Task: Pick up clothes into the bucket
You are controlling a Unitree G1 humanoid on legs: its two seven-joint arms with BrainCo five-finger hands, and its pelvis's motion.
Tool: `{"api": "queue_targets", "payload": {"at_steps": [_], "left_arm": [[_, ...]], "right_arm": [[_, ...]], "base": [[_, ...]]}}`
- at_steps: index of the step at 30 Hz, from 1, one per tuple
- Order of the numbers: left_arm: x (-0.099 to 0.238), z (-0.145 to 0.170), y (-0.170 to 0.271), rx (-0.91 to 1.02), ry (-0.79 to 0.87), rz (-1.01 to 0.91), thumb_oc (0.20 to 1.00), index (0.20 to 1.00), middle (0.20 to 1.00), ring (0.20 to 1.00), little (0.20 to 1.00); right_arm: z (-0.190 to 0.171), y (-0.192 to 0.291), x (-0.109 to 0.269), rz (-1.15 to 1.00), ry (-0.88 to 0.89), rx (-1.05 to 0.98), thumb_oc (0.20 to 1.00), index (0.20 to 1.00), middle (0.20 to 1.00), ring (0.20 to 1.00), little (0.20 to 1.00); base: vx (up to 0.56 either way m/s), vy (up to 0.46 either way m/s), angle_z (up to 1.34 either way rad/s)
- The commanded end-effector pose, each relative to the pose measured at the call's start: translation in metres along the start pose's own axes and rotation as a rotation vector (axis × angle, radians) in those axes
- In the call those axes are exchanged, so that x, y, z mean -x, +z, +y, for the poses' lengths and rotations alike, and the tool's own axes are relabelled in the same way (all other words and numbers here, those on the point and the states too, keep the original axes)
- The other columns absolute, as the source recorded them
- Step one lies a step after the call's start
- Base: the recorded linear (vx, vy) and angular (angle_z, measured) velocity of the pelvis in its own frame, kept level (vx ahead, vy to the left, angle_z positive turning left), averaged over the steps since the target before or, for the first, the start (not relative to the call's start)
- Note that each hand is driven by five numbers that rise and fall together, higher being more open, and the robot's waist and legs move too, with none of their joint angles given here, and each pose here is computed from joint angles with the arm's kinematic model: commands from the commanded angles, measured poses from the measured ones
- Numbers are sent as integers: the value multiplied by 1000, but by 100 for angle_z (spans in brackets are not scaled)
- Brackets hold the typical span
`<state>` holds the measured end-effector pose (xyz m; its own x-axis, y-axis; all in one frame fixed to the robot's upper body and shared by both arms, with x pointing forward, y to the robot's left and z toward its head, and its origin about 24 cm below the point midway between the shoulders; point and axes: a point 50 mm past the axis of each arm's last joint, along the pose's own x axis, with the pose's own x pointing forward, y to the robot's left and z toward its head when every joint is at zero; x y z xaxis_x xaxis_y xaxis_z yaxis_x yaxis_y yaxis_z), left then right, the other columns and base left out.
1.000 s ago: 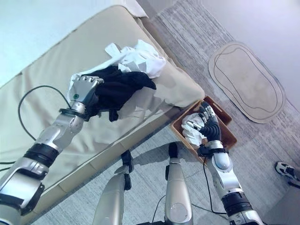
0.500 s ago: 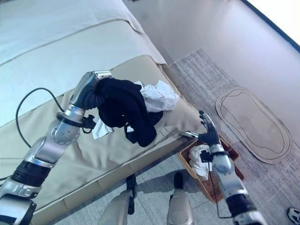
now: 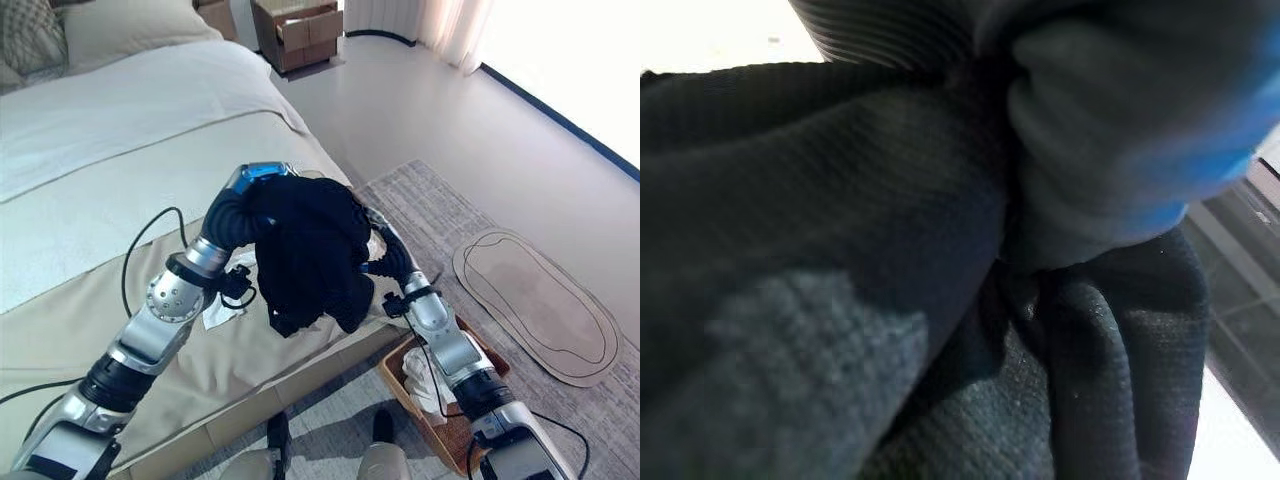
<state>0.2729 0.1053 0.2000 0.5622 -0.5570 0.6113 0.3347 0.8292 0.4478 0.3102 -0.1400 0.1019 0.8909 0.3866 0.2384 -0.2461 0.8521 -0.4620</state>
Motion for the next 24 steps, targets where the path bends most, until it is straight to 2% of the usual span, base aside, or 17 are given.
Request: {"api": "queue_targets", "payload": {"at_steps": [1, 14, 15, 17, 24], "left_arm": [[-12, -1, 24, 73, 5, -147, 200, 200, 200, 200, 200], [-9, -13, 15, 139, 29, -98, 200, 200, 200, 200, 200], [-9, -16, 13, 153, 29, -90, 200, 200, 200, 200, 200], [-9, -17, 12, 155, 27, -88, 200, 200, 200, 200, 200], [2, -16, 1, 152, 44, -28, 200, 200, 200, 200, 200]], "right_arm": [[7, 35, -18, -165, 62, -26, 1000, 1000, 1000, 1000, 1000], [37, 38, -16, -160, 113, -318, 1000, 1000, 1000, 1000, 1000], [40, 39, -17, -165, 131, -344, 906, 906, 906, 906, 906], [41, 39, -16, -168, 140, -360, 200, 200, 200, 200, 200], [37, 10, 0, -61, 75, -527, 200, 200, 200, 200, 200]], "base": [[88, -25, 0], [23, -4, 0], [45, -11, 2], [0, 0, 0], [0, 0, 0]]}}
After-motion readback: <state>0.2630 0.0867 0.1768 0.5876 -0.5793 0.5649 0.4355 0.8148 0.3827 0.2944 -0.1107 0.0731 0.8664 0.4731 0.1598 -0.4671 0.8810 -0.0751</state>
